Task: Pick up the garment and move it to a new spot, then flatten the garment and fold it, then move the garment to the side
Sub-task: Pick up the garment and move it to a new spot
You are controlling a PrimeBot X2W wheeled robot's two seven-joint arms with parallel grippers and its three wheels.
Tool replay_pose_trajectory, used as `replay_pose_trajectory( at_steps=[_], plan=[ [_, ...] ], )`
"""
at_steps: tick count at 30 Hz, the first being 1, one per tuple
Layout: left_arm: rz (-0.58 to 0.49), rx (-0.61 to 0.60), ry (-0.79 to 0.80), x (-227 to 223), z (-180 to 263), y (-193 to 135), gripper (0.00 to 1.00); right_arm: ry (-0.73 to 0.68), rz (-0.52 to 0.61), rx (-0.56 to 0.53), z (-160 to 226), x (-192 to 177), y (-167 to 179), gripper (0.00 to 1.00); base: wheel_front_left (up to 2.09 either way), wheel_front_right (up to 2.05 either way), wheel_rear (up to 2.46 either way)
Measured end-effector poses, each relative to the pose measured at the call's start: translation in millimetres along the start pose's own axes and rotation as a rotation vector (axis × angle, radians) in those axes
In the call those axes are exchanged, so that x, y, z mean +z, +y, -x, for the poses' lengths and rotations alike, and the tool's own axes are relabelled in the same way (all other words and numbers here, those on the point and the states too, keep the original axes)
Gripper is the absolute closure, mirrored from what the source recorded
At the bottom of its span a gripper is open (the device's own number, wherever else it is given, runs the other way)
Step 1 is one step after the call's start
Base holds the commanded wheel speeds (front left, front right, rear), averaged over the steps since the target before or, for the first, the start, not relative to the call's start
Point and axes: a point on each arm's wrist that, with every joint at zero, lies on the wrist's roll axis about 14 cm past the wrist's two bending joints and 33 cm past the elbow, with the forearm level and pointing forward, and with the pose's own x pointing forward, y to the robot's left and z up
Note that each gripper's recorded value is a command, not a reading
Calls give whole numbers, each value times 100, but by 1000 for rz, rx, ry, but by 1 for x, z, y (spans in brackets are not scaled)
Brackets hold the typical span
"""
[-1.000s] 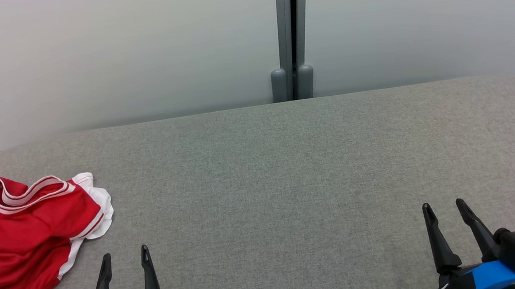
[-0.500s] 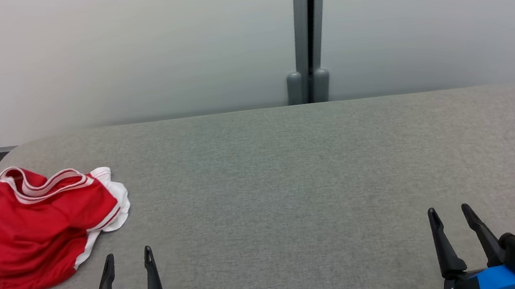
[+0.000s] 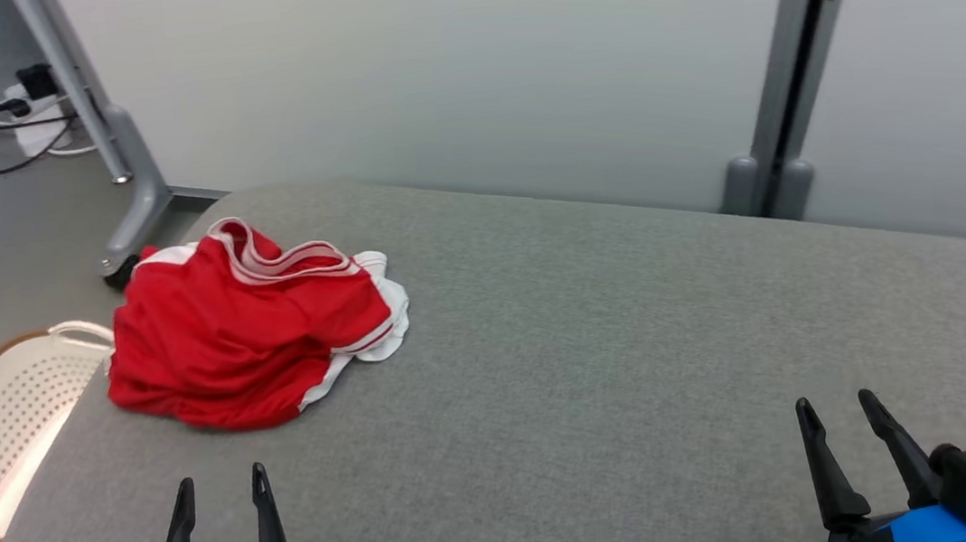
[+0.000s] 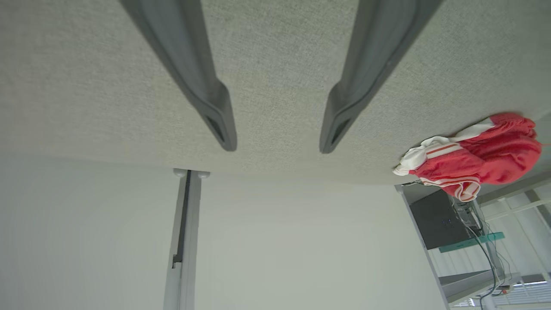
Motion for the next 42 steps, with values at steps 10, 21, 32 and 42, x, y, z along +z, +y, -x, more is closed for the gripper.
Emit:
replay_pose_trajectory(
  at_steps=[10,21,32,42],
  plan=[
    [13,170,10,-3,33,49,0,38,2,168,-27,-12,54,0,0,0,0],
    [18,256,51,-12,45,68,0,89,-10,239,-39,-29,76,0,0,0,0],
    [37,242,52,-11,40,65,0,92,-20,221,-39,-31,70,0,0,0,0],
    [36,157,-60,74,-24,71,0,110,-35,191,-44,-40,57,0,0,0,0]
  ],
)
